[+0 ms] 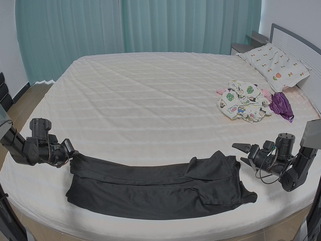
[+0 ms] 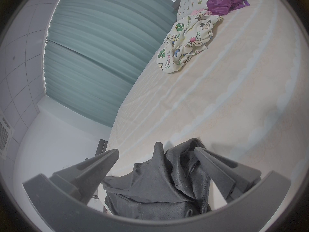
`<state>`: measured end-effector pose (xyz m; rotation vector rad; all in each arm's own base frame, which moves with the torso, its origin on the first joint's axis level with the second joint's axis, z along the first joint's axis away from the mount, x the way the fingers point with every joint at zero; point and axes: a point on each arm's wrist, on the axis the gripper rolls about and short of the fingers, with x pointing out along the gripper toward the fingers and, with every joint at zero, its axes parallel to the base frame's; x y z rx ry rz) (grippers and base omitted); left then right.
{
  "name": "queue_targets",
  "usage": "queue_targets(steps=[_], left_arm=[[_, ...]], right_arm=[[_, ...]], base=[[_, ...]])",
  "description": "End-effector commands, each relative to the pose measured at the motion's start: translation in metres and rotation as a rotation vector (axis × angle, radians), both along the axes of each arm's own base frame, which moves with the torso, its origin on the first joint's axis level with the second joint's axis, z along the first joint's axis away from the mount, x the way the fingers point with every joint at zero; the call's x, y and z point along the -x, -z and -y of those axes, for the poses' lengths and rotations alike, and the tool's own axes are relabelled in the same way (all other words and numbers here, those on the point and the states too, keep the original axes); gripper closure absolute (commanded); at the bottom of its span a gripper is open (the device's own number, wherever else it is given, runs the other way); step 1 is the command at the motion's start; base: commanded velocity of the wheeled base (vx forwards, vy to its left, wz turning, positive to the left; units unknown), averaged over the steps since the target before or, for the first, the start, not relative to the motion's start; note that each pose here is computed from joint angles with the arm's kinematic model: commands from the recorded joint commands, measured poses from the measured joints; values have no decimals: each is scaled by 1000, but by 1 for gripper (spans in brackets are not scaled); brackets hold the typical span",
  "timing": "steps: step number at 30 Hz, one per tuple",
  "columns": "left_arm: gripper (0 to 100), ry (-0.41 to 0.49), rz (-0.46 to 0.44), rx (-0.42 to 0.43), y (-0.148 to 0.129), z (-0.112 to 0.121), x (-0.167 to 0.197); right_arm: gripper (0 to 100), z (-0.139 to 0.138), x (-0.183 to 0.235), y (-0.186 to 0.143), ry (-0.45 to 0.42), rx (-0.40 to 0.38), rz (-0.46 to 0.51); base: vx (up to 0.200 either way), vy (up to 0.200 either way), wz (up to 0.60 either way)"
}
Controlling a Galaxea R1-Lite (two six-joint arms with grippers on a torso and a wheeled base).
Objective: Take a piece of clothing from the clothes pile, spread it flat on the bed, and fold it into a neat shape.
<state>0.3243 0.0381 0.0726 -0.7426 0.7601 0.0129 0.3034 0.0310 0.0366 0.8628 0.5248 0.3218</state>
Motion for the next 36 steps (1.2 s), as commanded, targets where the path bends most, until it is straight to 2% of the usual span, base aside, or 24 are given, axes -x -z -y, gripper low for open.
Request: queue_targets(steps=[1, 7, 19, 20, 29, 36], left_arm=[[100, -1, 2, -1, 0, -1, 0], [100, -2, 4, 0, -1, -1, -1], [100, -15, 10, -2, -2, -5, -2], [100, -15, 10, -2, -2, -5, -2], [100, -17, 12, -2, -2, -6, -3], [100, -20, -9, 1, 9, -8, -13]], right_arm=[[0, -6, -2, 4, -21, 1, -8], [0, -13, -15, 36, -39, 10, -73], [0, -13, -25, 32, -34, 6, -39], [100, -13, -26, 32, -34, 6, -36], [100, -4, -30, 18, -4, -3, 20], [100, -1, -37, 13, 59, -5, 58]], base=[[0, 0, 0], [0, 0, 0], [0, 0, 0], [0, 0, 0], [0, 0, 0], [0, 0, 0]])
